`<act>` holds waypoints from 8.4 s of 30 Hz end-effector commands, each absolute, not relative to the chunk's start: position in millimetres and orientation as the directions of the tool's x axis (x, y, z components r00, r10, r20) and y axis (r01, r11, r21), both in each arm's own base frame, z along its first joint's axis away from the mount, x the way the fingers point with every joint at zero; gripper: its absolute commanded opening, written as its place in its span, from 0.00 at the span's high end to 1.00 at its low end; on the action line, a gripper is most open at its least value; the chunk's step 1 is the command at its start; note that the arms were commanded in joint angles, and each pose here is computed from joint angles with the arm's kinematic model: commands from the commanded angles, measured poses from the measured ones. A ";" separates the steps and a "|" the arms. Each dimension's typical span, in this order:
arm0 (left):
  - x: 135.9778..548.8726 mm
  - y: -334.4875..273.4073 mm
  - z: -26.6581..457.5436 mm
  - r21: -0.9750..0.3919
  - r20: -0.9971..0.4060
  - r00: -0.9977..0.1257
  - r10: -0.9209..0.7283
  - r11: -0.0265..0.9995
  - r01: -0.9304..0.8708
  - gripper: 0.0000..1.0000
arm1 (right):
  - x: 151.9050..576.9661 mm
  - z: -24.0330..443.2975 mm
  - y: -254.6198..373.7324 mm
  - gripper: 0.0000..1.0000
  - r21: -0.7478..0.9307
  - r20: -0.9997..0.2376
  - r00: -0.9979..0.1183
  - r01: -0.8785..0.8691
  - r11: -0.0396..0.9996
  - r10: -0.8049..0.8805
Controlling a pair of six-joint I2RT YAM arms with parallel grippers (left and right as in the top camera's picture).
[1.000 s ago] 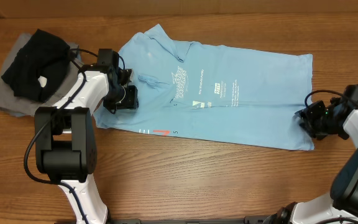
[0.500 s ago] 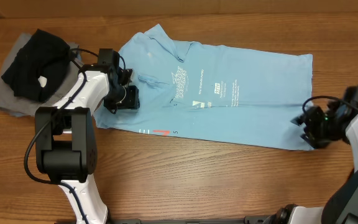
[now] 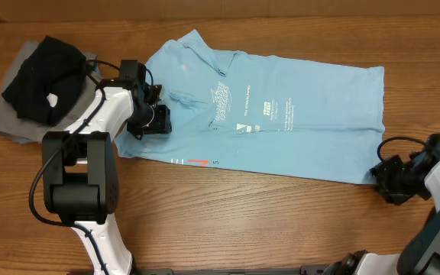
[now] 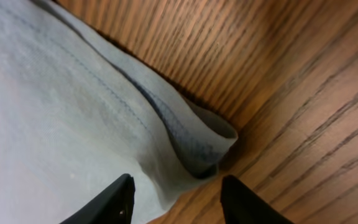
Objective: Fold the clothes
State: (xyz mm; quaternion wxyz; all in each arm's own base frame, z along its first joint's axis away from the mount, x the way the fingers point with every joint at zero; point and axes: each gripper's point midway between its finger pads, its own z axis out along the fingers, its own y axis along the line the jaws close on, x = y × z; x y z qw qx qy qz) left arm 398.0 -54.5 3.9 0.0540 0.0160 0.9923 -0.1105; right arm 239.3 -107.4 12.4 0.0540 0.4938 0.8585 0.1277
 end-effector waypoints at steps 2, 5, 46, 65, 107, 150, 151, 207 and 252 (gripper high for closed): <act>380.9 -31.5 -21.2 -0.147 -0.030 -0.999 -0.024 0.989 -0.019 0.46 | 237.8 5.6 -101.6 0.67 0.285 0.039 -0.516 0.827 0.486 0.856; 382.6 -30.0 -21.1 -0.147 -0.037 -0.999 -0.027 0.989 -0.022 0.46 | 232.7 1.4 -102.5 0.81 0.263 0.040 -0.504 0.838 0.477 0.863; 356.2 36.2 89.1 0.072 0.099 -0.986 -0.131 0.990 -0.124 0.34 | 234.7 96.4 -83.9 0.62 0.410 0.139 -0.623 0.744 0.528 0.770; 411.8 13.1 1.8 -0.112 -0.229 -0.973 -0.007 0.993 0.019 0.96 | 194.4 -20.7 -76.7 0.80 0.289 0.099 -0.470 0.857 0.427 0.877; 314.7 79.6 -12.8 -0.146 0.082 -0.932 -0.352 0.921 -0.361 0.79 | 188.5 -20.6 -85.6 0.75 0.230 0.084 -0.447 0.878 0.419 0.891; 336.3 37.4 22.9 -0.280 0.065 -0.983 -0.174 0.942 -0.185 0.88 | 176.1 -22.6 -90.6 0.70 0.158 0.080 -0.441 0.891 0.425 0.894; 333.7 33.5 15.2 -0.280 0.065 -0.984 -0.169 0.943 -0.180 0.93 | 176.0 -22.7 -90.5 0.70 0.157 0.081 -0.441 0.891 0.425 0.894; 313.6 23.5 33.3 -0.272 -0.125 -0.928 -0.350 0.912 -0.308 0.96 | 253.7 164.2 -66.1 0.53 0.598 -0.190 -0.638 0.528 0.603 0.746; 282.5 90.7 110.1 -0.112 -0.192 -0.739 -0.646 0.762 -0.638 0.72 | 163.3 10.4 -7.1 0.96 0.420 0.325 -0.467 0.850 0.317 0.822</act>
